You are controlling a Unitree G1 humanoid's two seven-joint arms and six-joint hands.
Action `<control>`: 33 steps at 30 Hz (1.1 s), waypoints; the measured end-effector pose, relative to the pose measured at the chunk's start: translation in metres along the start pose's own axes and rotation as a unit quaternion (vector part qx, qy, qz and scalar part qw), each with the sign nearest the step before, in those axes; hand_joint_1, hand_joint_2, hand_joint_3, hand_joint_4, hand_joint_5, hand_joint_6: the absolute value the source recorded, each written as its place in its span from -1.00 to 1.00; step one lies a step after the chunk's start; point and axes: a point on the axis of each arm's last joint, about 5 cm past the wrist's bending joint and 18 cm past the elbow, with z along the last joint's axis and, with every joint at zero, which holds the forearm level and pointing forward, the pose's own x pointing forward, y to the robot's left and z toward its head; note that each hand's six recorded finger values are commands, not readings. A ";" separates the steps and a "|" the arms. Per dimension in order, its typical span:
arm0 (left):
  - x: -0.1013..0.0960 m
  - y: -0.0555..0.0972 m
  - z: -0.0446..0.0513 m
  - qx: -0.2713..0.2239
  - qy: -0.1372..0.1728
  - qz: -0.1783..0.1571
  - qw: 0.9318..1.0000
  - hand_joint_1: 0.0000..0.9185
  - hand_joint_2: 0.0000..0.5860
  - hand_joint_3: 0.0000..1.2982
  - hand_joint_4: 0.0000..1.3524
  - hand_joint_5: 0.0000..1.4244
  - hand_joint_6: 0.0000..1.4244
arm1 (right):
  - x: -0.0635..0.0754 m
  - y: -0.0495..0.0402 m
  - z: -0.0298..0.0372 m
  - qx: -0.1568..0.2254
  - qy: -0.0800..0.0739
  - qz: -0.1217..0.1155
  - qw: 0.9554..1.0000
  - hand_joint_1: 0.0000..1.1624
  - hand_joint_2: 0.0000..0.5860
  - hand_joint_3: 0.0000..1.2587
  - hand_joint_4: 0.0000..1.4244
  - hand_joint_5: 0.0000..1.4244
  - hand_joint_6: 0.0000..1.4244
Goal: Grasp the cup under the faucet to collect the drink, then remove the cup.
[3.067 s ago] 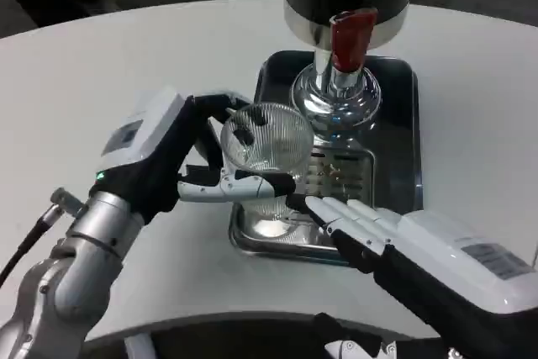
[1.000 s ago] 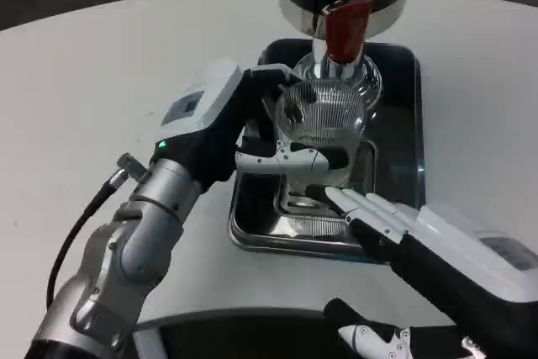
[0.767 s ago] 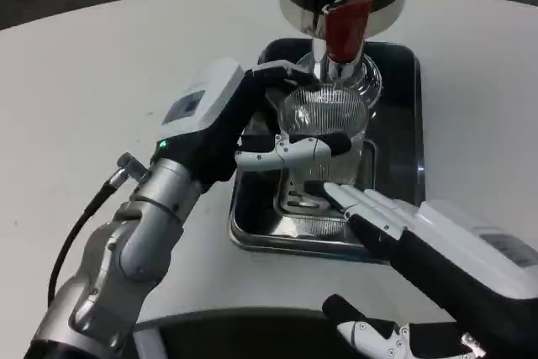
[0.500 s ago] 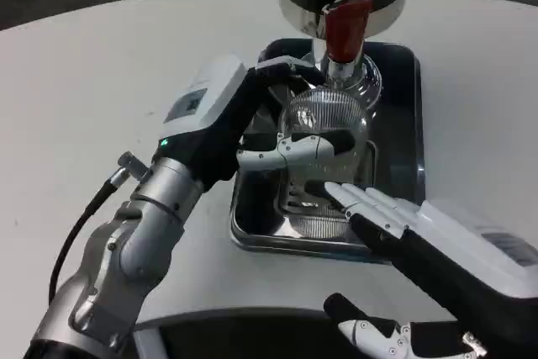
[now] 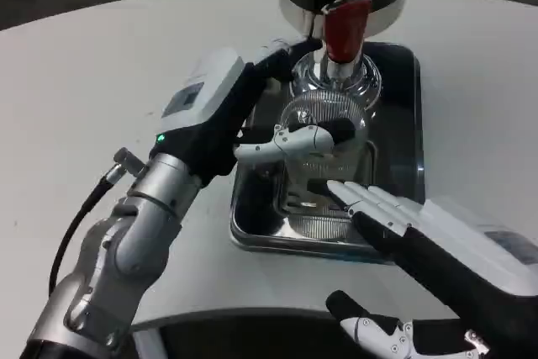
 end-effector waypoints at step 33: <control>-0.028 0.063 0.0153 -0.200 -0.018 -0.017 0.980 -1.00 -0.96 -0.70 -0.76 -0.61 -0.72 | 0.004 0.0007 -0.0005 0.013 0.009 -0.002 1.000 0.05 0.63 -0.96 -1.00 -1.00 -1.00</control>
